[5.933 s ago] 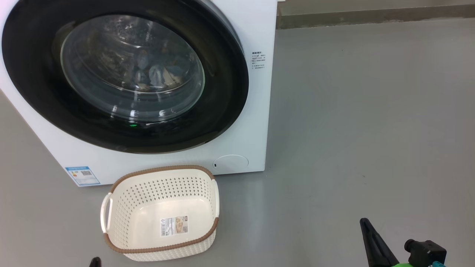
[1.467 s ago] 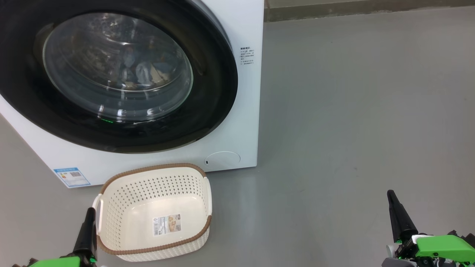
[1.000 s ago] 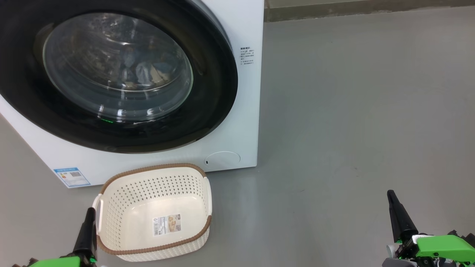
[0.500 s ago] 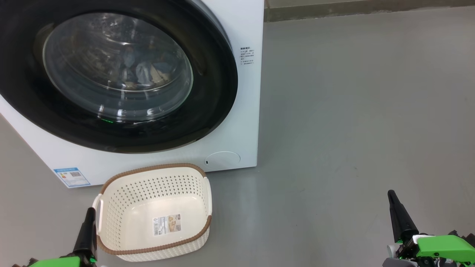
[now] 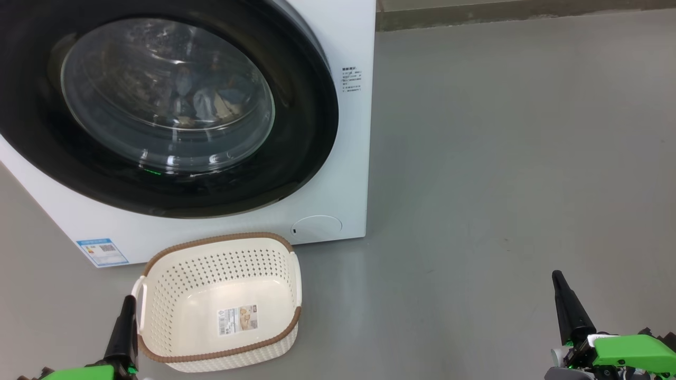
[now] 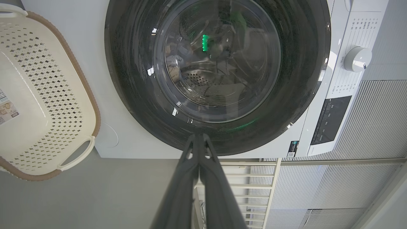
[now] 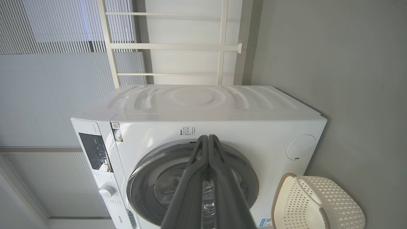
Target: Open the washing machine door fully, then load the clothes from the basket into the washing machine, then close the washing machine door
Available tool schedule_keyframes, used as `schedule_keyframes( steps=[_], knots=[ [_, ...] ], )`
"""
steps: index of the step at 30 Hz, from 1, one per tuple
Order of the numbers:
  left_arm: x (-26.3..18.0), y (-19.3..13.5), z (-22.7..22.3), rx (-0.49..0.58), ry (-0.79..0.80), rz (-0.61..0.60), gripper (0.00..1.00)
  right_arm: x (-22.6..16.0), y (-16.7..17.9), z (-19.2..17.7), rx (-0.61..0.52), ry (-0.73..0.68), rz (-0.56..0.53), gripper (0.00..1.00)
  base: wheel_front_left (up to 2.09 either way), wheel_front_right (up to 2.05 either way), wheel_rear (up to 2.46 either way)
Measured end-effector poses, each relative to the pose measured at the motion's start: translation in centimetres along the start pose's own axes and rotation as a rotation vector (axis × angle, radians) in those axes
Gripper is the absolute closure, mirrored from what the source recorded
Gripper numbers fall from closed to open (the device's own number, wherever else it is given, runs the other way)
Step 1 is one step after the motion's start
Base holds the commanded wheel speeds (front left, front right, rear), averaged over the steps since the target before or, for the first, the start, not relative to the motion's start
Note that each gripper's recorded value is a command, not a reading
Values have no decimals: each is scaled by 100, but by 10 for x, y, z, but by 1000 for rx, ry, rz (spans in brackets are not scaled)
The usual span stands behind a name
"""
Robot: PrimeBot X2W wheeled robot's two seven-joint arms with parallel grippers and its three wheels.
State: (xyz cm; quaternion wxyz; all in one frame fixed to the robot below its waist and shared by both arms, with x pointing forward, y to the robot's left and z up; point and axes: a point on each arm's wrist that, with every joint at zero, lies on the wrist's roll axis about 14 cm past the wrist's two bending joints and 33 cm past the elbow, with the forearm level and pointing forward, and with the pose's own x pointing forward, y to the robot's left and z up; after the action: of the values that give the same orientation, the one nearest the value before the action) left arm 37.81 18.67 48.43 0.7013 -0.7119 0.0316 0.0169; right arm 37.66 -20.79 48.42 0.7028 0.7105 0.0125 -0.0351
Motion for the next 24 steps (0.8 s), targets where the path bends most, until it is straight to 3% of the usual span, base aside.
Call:
schedule_keyframes(
  steps=[24],
  knots=[
    [0,0,0,0,0,0,100,0,0,1,1,-3,0,100,0,0,0]
  ],
)
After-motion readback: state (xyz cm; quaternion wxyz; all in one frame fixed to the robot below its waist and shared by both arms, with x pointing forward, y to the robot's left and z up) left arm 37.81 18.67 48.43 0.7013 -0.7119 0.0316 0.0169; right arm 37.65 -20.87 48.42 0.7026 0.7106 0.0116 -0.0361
